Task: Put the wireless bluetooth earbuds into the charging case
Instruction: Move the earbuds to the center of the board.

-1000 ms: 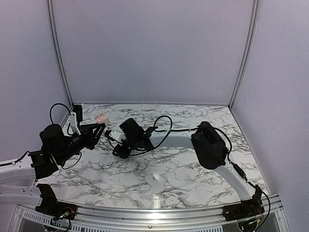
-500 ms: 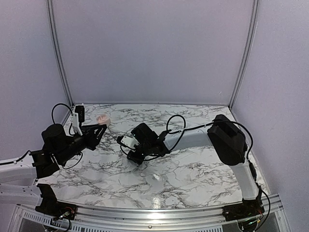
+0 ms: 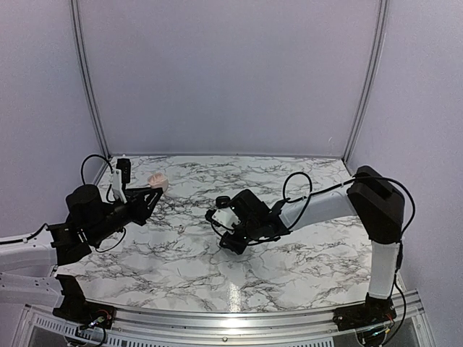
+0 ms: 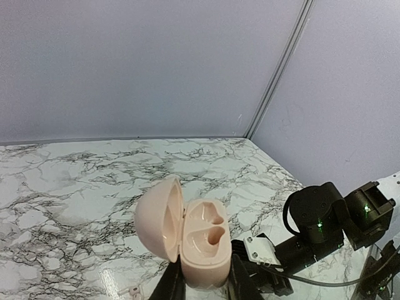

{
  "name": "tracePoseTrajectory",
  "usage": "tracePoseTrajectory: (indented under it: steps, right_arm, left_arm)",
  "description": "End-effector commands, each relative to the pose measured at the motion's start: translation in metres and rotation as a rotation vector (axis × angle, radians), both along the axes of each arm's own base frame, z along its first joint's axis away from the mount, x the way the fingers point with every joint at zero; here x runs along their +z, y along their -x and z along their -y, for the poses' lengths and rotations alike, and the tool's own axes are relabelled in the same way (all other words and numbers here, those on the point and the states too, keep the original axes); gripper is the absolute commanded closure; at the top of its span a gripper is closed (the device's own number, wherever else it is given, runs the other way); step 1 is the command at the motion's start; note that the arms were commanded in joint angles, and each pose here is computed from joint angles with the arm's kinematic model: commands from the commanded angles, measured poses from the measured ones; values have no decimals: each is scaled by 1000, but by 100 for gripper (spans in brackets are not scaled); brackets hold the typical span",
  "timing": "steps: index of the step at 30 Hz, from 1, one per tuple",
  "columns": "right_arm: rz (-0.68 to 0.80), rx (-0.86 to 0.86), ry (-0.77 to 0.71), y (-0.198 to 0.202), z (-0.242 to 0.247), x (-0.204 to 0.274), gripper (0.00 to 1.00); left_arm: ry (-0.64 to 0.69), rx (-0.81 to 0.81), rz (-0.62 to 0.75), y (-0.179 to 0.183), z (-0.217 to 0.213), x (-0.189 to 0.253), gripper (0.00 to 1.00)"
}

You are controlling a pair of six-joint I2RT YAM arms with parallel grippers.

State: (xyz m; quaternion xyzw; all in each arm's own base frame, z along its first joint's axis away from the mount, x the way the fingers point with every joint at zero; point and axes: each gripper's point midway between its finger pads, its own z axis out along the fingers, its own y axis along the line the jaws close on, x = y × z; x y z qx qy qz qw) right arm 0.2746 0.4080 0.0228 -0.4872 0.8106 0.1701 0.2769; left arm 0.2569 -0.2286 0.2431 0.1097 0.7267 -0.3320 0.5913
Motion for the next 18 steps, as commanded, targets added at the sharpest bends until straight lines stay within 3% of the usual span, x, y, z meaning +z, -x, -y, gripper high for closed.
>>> tracePoseTrajectory:
  steps: [1,8,18]
  right_arm:
    - [-67,-32,41,9,22,-2,72]
    - [-13,-12,-102,-21,-31,42,67]
    - [27,46,-220,-48,-124,54,62]
  left_arm:
    - [14,-9,34,-1,2,16,100]
    - [27,5,19,-5,0,14,100]
    - [34,16,30,-3,-7,16,100]
